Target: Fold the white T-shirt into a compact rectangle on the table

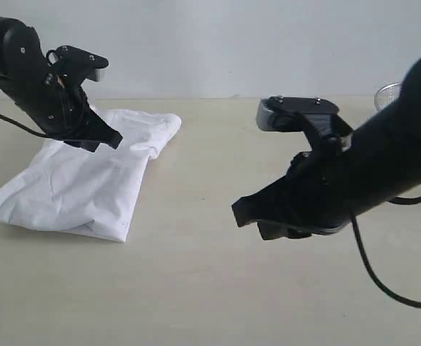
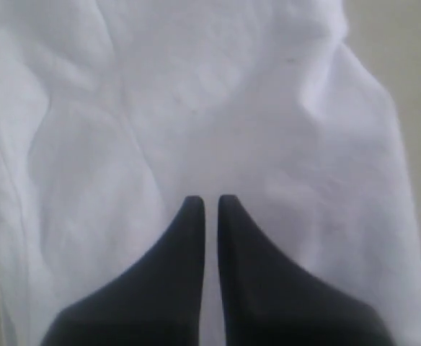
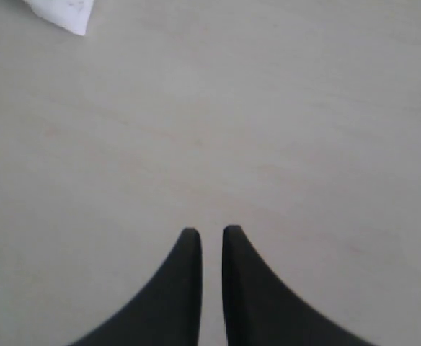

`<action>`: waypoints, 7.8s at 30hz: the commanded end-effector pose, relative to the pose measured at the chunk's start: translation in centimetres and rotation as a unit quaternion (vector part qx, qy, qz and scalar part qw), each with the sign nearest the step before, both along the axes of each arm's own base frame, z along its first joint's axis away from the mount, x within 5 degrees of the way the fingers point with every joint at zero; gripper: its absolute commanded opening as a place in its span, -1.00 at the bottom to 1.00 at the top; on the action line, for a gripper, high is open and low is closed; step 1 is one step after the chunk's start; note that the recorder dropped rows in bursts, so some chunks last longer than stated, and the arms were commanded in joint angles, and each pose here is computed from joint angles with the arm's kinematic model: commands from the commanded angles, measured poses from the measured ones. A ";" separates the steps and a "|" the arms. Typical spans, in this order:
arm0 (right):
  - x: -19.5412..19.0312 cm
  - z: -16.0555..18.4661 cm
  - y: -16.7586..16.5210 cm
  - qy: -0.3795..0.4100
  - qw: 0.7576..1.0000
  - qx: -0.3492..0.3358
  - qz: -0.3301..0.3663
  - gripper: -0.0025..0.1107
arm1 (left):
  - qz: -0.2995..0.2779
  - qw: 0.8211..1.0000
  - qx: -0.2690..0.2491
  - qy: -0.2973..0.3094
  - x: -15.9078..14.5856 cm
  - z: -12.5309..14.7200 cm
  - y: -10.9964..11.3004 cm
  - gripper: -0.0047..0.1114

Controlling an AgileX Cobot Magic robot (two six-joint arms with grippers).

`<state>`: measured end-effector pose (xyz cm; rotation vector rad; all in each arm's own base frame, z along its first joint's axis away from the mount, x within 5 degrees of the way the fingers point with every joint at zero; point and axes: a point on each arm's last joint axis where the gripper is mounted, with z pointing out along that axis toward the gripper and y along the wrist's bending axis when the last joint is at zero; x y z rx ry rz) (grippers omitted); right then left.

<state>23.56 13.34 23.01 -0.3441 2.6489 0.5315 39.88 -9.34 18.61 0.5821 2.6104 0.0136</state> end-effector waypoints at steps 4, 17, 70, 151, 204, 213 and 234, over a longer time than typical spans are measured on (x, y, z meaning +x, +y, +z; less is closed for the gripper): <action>-2.7 3.4 -1.1 -0.068 0.997 0.019 0.026 -0.84 | 0.011 1.000 0.011 0.024 3.7 -3.3 1.7 -0.84; -4.9 5.7 -1.9 -0.095 0.994 0.026 0.054 -0.84 | 0.046 0.995 0.018 0.084 5.3 -6.3 4.0 -0.84; -4.9 5.7 -1.9 -0.104 0.992 0.022 0.069 -0.84 | 0.064 0.960 -0.113 0.247 0.9 -5.7 0.7 -0.84; -16.1 9.2 -7.0 -0.237 0.965 0.088 0.065 -0.84 | -0.010 0.869 -0.198 -0.454 -32.2 10.2 6.5 -0.84; -16.0 9.3 -7.0 -0.243 0.964 0.091 0.061 -0.84 | 0.164 0.843 -0.228 -0.458 -34.3 1.3 8.9 -0.84; -17.9 10.4 -9.0 -0.332 0.941 0.063 0.017 -0.84 | 0.164 0.843 -0.228 -0.458 -34.3 1.3 8.9 -0.84; -16.6 2.3 -12.4 -0.483 0.855 -0.007 -0.189 -0.84 | 0.164 0.843 -0.228 -0.458 -34.3 1.3 8.9 -0.84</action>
